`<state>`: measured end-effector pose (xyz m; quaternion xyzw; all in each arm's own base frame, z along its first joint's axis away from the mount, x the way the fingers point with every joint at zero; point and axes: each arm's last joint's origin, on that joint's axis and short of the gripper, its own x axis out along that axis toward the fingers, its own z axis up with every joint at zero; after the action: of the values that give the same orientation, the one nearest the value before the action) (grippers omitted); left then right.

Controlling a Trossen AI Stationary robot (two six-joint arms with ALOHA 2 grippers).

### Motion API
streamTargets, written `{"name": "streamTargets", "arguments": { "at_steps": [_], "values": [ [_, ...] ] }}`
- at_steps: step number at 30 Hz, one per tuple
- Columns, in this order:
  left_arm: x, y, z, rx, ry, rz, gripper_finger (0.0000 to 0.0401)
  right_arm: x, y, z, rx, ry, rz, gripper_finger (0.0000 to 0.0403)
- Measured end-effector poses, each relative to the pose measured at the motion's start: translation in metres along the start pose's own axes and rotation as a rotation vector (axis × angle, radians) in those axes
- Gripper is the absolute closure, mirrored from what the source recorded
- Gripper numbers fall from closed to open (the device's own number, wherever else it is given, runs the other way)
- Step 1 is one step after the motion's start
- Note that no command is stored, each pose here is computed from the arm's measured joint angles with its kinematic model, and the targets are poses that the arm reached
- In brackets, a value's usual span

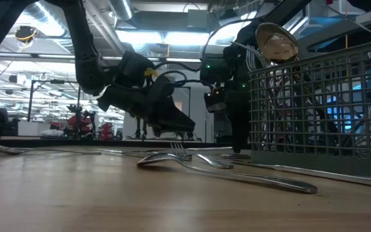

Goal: Sort silverware
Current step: Put the silver table knife into the gray silverware basket

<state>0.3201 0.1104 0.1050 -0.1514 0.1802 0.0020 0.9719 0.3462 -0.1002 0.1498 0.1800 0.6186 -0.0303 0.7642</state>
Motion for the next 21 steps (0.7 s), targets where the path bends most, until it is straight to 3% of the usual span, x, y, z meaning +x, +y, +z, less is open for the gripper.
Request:
{"name": "streamTargets", "arguments": {
  "at_steps": [5,12,21],
  "values": [
    [0.004,-0.009,-0.006,0.148,0.046,-0.023,0.029,0.0,0.001,0.001,0.028,-0.005,0.051,0.0318],
    [0.007,-0.019,-0.017,0.404,0.149,0.027,0.029,-0.001,0.004,0.004,0.047,-0.036,0.125,0.0316],
    [0.009,-0.024,-0.018,0.463,0.16,0.081,0.029,-0.002,0.005,0.005,0.069,-0.04,0.175,0.0316]
  ]
}}
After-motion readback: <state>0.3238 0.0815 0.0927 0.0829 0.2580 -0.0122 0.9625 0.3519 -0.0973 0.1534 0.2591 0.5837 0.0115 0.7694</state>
